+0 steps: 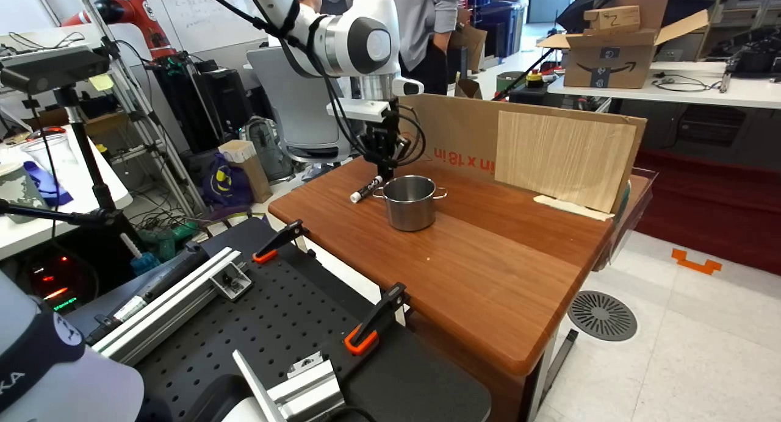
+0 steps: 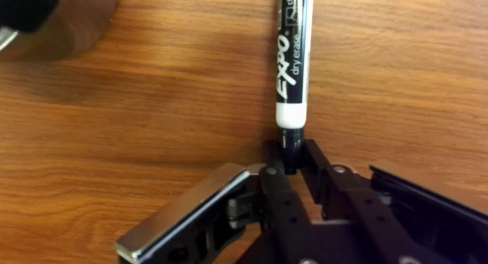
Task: Remove the marker from the pot and put it on the table
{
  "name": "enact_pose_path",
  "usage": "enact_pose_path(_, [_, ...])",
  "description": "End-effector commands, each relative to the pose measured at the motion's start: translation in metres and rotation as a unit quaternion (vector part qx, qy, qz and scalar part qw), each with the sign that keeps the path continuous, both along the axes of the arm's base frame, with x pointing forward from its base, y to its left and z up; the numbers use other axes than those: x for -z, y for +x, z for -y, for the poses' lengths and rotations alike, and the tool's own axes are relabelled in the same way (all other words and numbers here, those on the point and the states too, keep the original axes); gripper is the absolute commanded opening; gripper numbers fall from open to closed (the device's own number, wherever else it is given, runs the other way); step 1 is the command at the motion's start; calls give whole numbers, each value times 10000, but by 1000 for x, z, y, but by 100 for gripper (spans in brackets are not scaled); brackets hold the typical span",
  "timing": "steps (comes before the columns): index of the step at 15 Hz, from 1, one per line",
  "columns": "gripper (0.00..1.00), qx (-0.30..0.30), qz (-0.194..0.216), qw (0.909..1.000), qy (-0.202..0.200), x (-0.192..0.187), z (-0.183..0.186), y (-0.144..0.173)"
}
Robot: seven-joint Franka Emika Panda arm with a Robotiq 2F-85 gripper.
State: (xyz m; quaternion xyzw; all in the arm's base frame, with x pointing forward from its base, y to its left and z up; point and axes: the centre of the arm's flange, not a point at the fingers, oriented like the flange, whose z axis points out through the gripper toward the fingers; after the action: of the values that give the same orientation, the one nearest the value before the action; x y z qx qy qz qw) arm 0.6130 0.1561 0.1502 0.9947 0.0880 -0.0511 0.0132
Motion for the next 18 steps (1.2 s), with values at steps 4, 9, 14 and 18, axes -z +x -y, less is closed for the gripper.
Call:
enact_pose_path(4, [66, 27, -95, 9998, -155, 4, -4, 16])
enact_pose_path(9, [100, 26, -130, 9998, -168, 5, -4, 18])
enact_pose_path(14, [100, 26, -188, 9996, -187, 4, -4, 17])
enact_pose_path(18, [100, 19, -147, 9997, -182, -3, -3, 14])
